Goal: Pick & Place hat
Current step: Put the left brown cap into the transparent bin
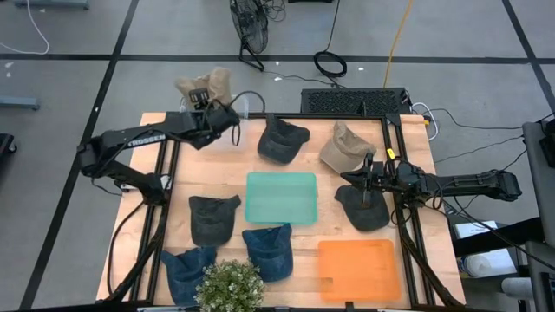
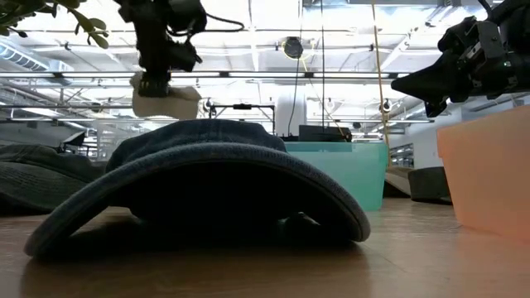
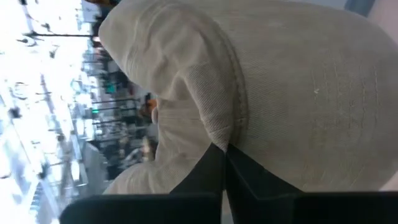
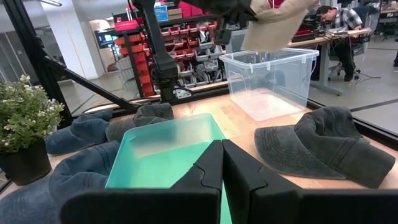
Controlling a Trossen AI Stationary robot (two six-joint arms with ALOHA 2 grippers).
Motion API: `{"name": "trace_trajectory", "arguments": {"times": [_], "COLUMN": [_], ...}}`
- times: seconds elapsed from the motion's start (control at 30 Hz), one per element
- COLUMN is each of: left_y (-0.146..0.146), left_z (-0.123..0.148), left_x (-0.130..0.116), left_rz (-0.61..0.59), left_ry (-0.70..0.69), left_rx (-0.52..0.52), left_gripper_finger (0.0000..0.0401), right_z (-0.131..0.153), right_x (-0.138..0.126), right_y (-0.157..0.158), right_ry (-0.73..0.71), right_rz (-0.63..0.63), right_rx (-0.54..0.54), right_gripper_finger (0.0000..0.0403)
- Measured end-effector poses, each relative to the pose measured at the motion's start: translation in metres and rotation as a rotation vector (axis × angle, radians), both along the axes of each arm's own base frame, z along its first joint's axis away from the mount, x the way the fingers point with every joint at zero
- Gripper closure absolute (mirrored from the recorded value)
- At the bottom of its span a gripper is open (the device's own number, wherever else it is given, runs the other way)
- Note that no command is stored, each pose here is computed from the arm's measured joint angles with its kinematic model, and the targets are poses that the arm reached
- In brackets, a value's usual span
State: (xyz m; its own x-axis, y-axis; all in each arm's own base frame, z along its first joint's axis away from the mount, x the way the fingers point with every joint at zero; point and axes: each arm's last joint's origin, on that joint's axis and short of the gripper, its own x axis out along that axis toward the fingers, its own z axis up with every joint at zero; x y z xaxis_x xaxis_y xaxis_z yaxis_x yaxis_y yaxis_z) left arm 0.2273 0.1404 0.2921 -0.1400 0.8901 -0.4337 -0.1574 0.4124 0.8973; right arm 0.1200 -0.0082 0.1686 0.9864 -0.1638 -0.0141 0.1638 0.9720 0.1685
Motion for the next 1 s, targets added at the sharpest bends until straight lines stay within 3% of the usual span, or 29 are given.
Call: {"name": "trace_trajectory", "arguments": {"times": [0.23,0.47,0.7,1.0], "left_y": [0.028,0.038,0.039,0.038], "left_z": [0.002,-0.028,-0.067,-0.077], "left_x": [-0.001,-0.013,-0.018,-0.024], "left_rz": [-0.076,-0.143,-0.183,-0.113], "left_ry": [-0.077,0.038,0.065,0.043], "left_rx": [-0.066,-0.089,-0.011,0.011], "left_gripper_finger": [0.0396,0.0398,0.0398,0.0359], "right_z": [0.0,-0.001,-0.001,-0.002], "right_x": [0.0,0.0,0.0,0.0], "right_y": [0.0,0.0,0.0,0.0], "right_ry": [0.005,0.006,0.011,0.017], "right_rz": [0.001,0.001,0.001,0.0], "right_rx": [0.0,0.0,0.013,0.026], "right_gripper_finger": [0.0403,0.0403,0.0403,0.0403]}}
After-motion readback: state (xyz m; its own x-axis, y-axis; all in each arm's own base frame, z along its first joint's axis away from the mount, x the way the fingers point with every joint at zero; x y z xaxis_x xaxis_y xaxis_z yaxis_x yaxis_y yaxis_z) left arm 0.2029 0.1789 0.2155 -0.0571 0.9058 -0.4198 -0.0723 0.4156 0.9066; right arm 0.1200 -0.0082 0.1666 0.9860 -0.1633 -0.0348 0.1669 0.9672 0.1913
